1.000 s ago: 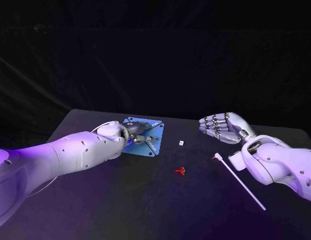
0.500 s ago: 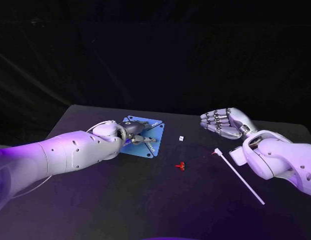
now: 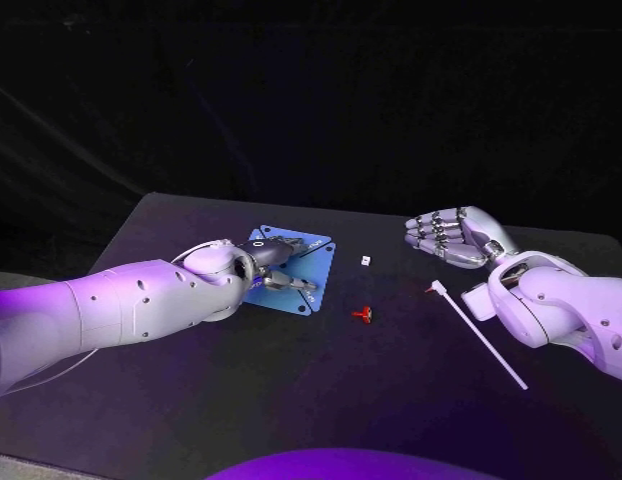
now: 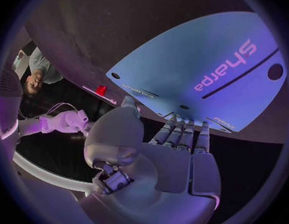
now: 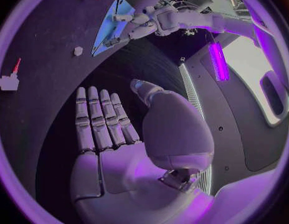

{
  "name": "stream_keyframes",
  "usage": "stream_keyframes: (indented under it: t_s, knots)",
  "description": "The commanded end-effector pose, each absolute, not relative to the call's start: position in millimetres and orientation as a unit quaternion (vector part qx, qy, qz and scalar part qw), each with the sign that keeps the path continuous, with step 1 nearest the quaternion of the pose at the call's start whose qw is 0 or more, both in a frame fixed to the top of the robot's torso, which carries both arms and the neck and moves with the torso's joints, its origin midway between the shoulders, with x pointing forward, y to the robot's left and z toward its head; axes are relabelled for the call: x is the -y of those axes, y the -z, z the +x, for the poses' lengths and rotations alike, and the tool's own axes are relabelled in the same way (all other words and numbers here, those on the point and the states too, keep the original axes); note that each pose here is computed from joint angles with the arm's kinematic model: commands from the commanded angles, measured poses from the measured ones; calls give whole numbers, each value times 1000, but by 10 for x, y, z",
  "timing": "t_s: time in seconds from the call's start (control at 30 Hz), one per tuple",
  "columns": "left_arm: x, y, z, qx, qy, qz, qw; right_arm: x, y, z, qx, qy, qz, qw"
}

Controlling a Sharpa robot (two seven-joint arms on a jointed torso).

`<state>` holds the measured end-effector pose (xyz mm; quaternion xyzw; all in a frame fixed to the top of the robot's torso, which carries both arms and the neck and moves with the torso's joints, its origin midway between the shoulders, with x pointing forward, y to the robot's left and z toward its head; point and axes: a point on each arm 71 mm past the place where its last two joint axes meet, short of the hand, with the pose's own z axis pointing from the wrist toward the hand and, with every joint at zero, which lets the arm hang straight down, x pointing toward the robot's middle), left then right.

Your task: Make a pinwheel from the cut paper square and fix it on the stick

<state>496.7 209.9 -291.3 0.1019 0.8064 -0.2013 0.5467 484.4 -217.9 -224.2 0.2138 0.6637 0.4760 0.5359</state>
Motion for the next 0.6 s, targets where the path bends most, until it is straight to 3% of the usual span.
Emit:
stream_keyframes:
  t_s: [0.03, 0.6]
  knots:
    - [-2102, 3050, 4833, -821, 194, 100, 528, 2185, 2279, 4827, -670, -477, 210, 528]
    - [-2133, 2927, 4767, -781, 206, 82, 583, 2256, 2370, 4806, -675, -467, 213, 530]
